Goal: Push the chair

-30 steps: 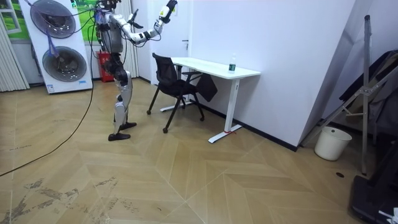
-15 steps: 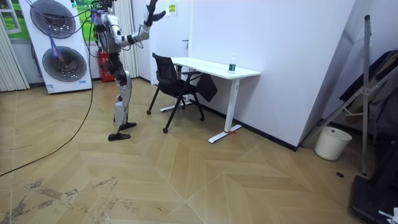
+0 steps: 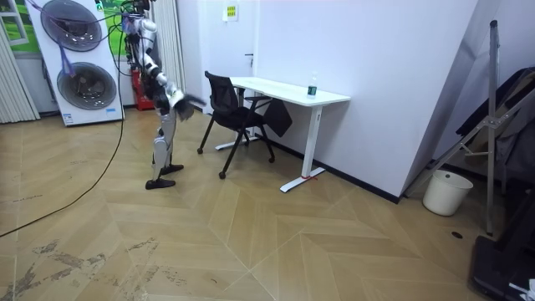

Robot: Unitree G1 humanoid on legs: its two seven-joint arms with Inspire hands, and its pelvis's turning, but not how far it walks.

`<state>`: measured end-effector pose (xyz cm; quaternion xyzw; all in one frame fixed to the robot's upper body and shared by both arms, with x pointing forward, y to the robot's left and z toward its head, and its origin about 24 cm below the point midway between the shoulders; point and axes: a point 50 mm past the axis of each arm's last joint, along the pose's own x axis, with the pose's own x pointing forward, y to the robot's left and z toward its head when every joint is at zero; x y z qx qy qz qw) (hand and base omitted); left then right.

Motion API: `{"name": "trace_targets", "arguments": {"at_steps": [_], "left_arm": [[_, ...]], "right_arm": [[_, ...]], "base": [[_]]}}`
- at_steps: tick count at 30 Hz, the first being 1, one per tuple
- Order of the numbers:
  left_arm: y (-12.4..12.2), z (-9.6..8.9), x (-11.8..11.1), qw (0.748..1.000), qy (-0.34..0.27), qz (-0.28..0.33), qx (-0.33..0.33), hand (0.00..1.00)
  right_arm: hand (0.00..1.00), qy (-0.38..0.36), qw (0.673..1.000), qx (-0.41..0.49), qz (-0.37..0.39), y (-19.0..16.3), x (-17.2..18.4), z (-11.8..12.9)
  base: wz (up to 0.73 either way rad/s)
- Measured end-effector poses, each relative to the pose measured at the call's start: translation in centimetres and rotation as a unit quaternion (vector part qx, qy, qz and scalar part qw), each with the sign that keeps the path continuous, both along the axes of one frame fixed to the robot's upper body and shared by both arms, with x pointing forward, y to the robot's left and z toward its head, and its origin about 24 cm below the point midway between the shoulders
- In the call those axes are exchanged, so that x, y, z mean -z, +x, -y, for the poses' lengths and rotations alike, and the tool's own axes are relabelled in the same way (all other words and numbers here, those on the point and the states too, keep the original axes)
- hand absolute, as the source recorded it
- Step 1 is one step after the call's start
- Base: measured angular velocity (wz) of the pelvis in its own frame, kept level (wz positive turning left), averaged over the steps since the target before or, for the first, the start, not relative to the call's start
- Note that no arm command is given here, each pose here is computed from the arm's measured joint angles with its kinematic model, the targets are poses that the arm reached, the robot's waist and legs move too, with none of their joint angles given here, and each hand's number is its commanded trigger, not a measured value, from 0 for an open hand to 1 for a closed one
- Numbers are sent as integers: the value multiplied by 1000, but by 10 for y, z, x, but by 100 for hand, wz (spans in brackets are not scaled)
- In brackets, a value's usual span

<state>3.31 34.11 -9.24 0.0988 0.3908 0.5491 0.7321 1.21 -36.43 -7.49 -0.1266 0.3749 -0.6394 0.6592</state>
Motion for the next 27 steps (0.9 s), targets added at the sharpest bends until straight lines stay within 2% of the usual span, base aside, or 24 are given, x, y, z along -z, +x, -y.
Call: {"name": "trace_targets", "arguments": {"at_steps": [2,5,10,14,17,21,27], "left_arm": [[-30,28,30,993,-95,-63,14,0],[-54,45,45,982,-160,-102,17,0],[-70,65,59,962,-231,-142,40,0],[-65,89,69,937,-284,-179,99,0],[-52,98,73,927,-299,-186,133,0],[-36,106,75,919,-302,-186,174,0],[-22,110,75,915,-294,-183,209,0]], "right_arm": [[0,126,991,31,-33,-32,35,-26],[0,220,973,40,-53,-57,58,-53],[0,315,945,10,-86,-72,73,-80],[0,352,931,-42,-87,-49,82,-94],[0,366,923,-80,-87,-31,87,-104],[0,382,912,-126,-76,-9,90,-114],[0,414,890,-180,-68,6,94,-127]], "base": [[2],[-2],[-2],[-12],[-2],[2],[2]]}}
